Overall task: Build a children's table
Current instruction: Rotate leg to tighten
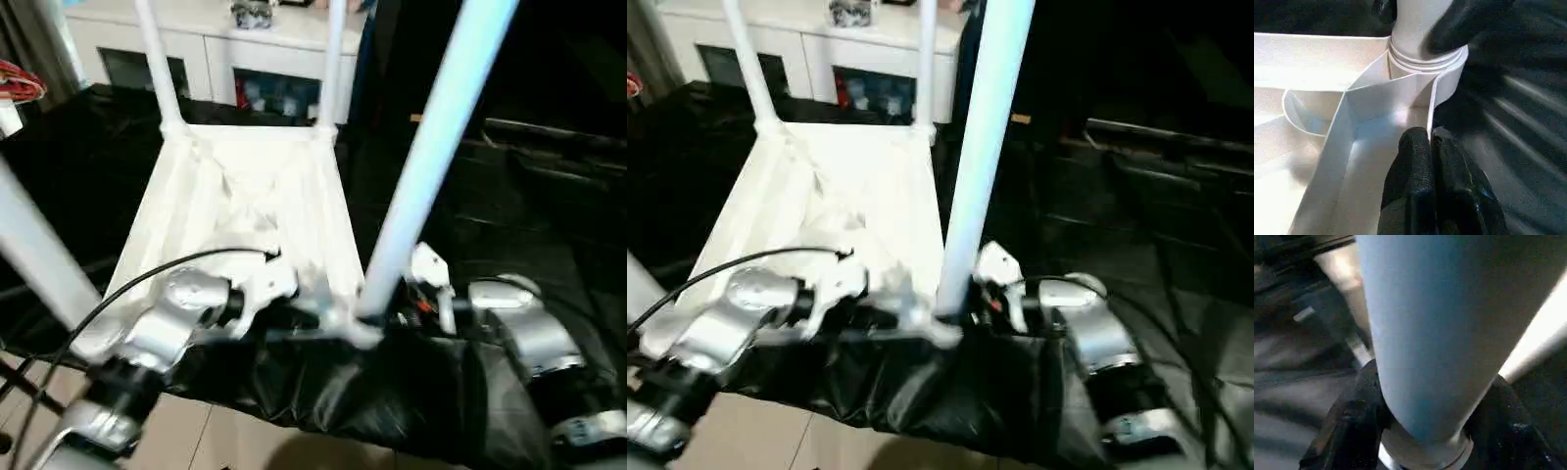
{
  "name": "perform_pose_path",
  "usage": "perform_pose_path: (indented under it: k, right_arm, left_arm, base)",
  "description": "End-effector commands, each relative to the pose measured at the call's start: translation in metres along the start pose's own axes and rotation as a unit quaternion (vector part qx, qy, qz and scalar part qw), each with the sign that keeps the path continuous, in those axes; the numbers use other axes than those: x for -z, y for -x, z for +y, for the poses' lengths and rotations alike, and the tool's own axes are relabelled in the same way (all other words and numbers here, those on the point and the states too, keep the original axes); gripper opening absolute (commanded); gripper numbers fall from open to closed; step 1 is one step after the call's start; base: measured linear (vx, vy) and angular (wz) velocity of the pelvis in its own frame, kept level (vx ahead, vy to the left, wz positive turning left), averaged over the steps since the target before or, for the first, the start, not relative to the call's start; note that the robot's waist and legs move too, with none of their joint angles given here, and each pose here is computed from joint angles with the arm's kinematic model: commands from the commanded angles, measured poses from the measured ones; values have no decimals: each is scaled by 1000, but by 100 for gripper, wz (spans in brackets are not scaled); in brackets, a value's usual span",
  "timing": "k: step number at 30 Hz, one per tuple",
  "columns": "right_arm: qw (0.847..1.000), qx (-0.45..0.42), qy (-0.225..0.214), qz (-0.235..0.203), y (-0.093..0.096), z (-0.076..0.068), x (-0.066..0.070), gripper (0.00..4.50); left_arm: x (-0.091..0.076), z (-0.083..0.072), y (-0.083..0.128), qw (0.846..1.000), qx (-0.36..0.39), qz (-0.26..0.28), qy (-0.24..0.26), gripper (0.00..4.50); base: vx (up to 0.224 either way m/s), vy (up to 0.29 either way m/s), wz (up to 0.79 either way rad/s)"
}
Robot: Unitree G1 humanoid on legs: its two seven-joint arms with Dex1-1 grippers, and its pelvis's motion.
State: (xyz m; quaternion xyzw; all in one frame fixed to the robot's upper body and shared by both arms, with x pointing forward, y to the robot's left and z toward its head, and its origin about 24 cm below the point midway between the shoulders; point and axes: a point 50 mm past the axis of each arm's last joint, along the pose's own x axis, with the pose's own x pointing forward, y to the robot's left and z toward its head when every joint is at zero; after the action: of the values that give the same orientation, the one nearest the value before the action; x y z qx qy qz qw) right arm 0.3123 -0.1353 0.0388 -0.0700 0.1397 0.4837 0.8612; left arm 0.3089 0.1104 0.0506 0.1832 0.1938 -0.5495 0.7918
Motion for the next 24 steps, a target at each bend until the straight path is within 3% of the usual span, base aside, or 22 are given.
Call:
perform_pose_path:
  k: [1,7,11,12,13,20,24]
  right_arm:
    - [999,-21,-24,25,-33,29,14,198]
    - [993,91,-64,25,-64,32,8,197]
    - [996,75,-55,1,-76,40,-4,197]
    - [996,58,-62,-17,-76,43,-8,253]
    - [996,41,-74,-34,-74,43,-11,267]
    - [998,30,-57,-28,-55,30,-7,313]
    - [999,21,-44,-24,-44,20,-7,313]
  left_arm:
    - [-33,-2,-22,998,-36,-49,-10,0]
    - [-46,-11,-46,996,-62,-59,1,0]
    - [-48,-19,-51,997,-48,-59,-6,0]
    - [-47,-20,-51,997,-45,-57,-9,0]
    - [-46,-21,-49,997,-42,-57,-13,0]
    - [-40,-18,-39,998,-25,-59,-27,0]
    - [-37,-18,-32,998,-5,-61,-33,0]
  base:
    - [0,0,0]
    - [0,0,0]
    - [0,0,0]
    - [0,0,0]
    - [0,0,0]
    - [0,0,0]
    - [0,0,0]
